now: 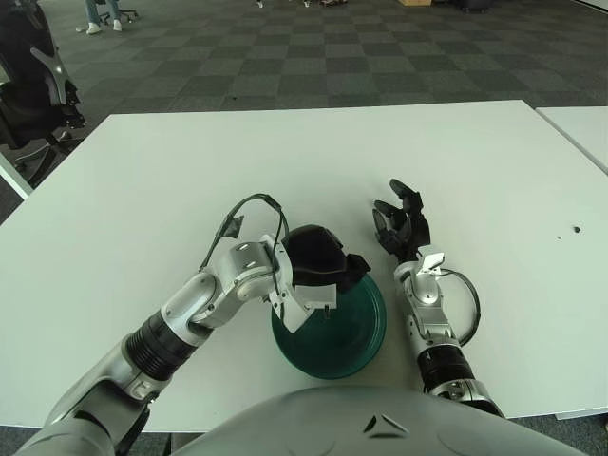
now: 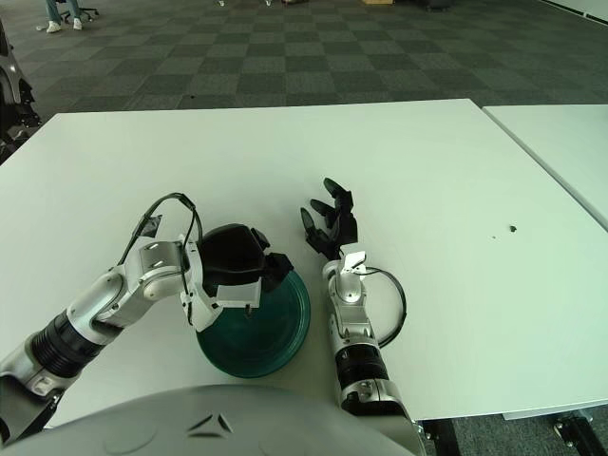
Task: Put the charger into the plate.
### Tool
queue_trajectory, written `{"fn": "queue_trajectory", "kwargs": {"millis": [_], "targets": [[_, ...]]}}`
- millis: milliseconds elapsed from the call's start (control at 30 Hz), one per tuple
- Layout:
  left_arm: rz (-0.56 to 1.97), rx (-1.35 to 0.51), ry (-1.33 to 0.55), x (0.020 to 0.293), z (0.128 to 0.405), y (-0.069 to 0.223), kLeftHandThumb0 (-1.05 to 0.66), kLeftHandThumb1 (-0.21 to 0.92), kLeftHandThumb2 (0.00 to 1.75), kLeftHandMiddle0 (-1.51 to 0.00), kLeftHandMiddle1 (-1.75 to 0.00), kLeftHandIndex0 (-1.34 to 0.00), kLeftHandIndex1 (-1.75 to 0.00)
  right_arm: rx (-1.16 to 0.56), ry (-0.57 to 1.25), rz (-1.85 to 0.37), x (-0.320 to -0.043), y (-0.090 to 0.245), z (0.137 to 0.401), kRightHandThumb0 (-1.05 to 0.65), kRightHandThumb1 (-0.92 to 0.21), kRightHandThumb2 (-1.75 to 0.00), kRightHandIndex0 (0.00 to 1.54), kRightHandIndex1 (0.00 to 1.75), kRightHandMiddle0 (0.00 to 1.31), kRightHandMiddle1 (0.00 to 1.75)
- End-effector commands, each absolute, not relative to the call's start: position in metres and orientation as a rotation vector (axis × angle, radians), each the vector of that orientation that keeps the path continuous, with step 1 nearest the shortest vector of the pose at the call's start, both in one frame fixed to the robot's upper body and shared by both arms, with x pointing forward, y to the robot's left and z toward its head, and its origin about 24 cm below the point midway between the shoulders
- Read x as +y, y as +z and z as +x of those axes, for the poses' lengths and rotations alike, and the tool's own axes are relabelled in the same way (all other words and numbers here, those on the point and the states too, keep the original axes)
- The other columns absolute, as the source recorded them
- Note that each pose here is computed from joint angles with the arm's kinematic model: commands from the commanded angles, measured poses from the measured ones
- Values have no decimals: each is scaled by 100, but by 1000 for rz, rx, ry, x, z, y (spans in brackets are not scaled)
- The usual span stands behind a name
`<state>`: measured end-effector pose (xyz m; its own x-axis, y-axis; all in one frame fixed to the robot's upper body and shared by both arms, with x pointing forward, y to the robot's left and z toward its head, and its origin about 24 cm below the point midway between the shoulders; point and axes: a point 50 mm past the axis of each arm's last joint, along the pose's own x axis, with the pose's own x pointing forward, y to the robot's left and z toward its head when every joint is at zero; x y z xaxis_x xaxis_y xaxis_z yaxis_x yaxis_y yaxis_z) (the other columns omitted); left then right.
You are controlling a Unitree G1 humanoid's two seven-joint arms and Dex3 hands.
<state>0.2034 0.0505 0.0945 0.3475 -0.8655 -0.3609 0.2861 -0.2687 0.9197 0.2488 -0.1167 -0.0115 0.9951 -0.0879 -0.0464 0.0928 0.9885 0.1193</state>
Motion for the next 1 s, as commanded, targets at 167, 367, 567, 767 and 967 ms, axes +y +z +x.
{"fn": "queue_trajectory", "kwargs": {"millis": [167, 367, 567, 767, 967], "targets": [[1468, -497, -1323, 52, 205, 86, -92, 88, 48, -56, -175, -14, -150, 341, -113, 116, -117, -62, 206, -74, -89, -39, 17, 82, 0, 68], [1541, -474, -1391, 52, 205, 83, -101, 92, 51, -26, -110, -2, -115, 327, -108, 153, -116, -59, 206, -77, -92, -37, 18, 82, 0, 69], [1573, -471, -1421, 51, 205, 85, -101, 92, 56, -25, -72, 0, -95, 314, -105, 166, -115, -58, 206, -77, -92, -35, 18, 84, 0, 70], [1579, -475, -1437, 52, 206, 87, -101, 92, 59, -23, -63, 0, -88, 303, -103, 157, -114, -56, 206, -79, -92, -36, 18, 84, 0, 72], [1580, -480, -1446, 53, 205, 87, -101, 92, 60, -24, -54, 0, -83, 301, -102, 158, -112, -55, 207, -77, -92, -33, 17, 85, 0, 75]]}}
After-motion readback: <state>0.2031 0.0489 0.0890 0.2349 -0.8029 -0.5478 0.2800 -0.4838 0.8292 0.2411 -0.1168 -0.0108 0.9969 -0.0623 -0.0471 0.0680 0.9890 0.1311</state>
